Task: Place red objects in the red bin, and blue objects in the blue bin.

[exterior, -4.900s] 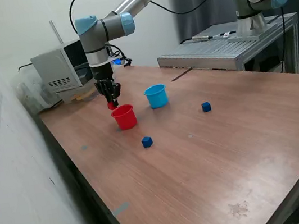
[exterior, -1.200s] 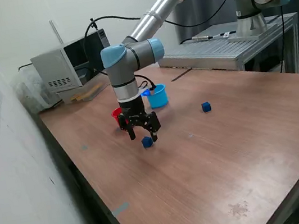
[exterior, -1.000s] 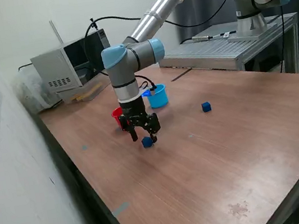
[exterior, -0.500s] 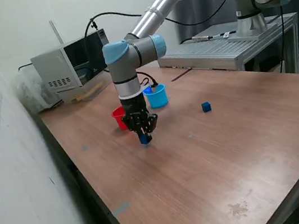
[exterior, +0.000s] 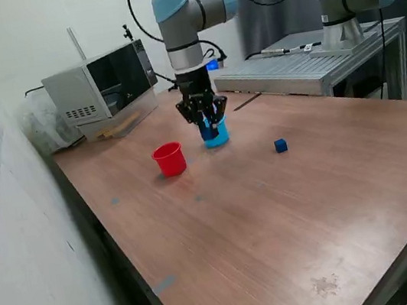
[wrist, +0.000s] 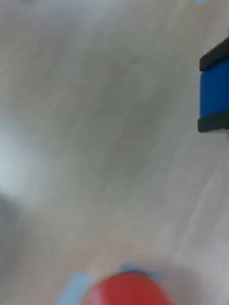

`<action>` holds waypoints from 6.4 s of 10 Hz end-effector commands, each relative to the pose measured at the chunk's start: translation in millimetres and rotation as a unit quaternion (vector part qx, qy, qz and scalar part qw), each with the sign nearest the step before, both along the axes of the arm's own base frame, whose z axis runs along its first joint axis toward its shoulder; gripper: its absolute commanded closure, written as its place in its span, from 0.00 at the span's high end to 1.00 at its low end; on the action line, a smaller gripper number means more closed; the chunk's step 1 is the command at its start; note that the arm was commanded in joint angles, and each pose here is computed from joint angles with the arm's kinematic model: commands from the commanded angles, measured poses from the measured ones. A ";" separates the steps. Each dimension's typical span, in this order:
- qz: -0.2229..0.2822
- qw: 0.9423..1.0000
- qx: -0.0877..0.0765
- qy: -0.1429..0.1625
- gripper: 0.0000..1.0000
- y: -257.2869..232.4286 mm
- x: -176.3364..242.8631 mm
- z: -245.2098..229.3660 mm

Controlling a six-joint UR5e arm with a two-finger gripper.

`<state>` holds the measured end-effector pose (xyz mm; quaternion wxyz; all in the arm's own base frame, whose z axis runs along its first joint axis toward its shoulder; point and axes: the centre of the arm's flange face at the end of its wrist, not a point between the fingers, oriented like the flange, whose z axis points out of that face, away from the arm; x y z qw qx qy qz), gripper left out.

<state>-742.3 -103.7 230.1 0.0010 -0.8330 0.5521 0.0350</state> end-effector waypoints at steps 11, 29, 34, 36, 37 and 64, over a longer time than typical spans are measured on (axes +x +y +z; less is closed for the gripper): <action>-0.139 0.989 0.007 -0.050 0.00 187.3 95.8 -8.7; 0.034 0.996 0.005 -0.081 1.00 -35.4 146.0 -24.7; 0.241 0.967 -0.019 -0.078 1.00 -68.5 132.9 -30.0; 0.294 0.952 -0.043 -0.076 1.00 -85.3 128.7 -43.0; 0.309 0.948 -0.042 -0.066 1.00 -94.5 127.0 -45.9; 0.283 0.957 -0.020 -0.062 0.00 -55.2 112.8 -104.9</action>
